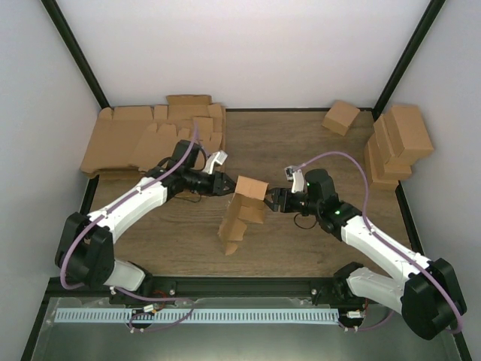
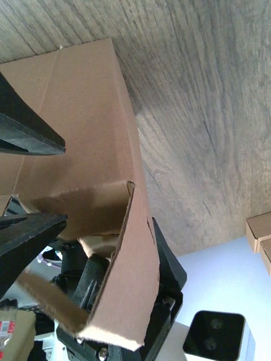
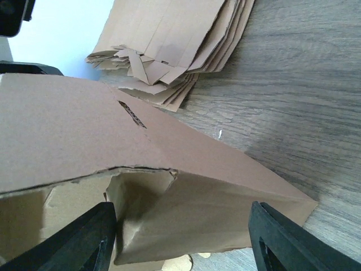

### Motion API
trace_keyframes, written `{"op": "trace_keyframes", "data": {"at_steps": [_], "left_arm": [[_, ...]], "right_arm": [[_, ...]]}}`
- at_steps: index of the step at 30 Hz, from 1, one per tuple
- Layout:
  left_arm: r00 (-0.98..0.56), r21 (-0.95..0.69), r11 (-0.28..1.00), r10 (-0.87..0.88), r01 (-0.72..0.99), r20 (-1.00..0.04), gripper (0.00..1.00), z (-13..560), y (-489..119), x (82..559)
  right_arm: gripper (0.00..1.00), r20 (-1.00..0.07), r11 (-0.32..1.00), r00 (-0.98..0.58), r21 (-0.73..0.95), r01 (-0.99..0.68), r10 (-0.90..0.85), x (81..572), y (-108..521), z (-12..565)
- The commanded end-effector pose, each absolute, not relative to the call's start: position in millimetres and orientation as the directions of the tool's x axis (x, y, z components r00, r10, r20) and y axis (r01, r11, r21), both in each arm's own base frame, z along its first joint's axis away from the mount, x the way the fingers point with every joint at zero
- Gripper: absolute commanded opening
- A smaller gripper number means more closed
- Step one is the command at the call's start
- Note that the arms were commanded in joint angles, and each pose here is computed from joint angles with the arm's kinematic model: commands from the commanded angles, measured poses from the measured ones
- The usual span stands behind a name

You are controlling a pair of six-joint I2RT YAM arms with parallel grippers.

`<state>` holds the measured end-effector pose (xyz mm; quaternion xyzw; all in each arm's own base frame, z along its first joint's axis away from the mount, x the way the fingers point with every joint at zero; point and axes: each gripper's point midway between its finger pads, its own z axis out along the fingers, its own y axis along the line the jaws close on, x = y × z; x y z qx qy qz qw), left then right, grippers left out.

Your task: Fold the paper box

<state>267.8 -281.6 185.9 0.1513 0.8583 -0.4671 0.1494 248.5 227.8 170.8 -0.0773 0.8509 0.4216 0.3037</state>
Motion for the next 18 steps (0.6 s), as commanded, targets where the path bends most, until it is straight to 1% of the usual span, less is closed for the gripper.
{"op": "trace_keyframes", "data": {"at_steps": [1, 7, 12, 18], "left_arm": [[-0.906, -0.766, 0.494, 0.134, 0.411, -0.4, 0.29, 180.4, -284.1, 267.9], [-0.907, -0.762, 0.501, 0.138, 0.411, -0.398, 0.28, 178.5, -283.1, 267.5], [-0.905, -0.76, 0.501, 0.136, 0.414, -0.404, 0.28, 181.9, -283.1, 268.1], [-0.901, -0.758, 0.497, 0.133, 0.422, -0.414, 0.29, 187.6, -283.4, 269.3]], "right_arm": [[0.67, -0.603, 0.656, -0.79, 0.643, -0.397, 0.113, 251.8, 223.5, 177.9], [0.72, -0.637, 0.687, -0.766, 0.595, -0.417, 0.086, 251.3, 216.8, 183.8], [0.79, -0.673, 0.718, -0.737, 0.542, -0.436, 0.061, 248.3, 207.6, 191.3], [0.81, -0.716, 0.729, -0.697, 0.493, -0.475, 0.03, 240.5, 199.7, 211.1]]}}
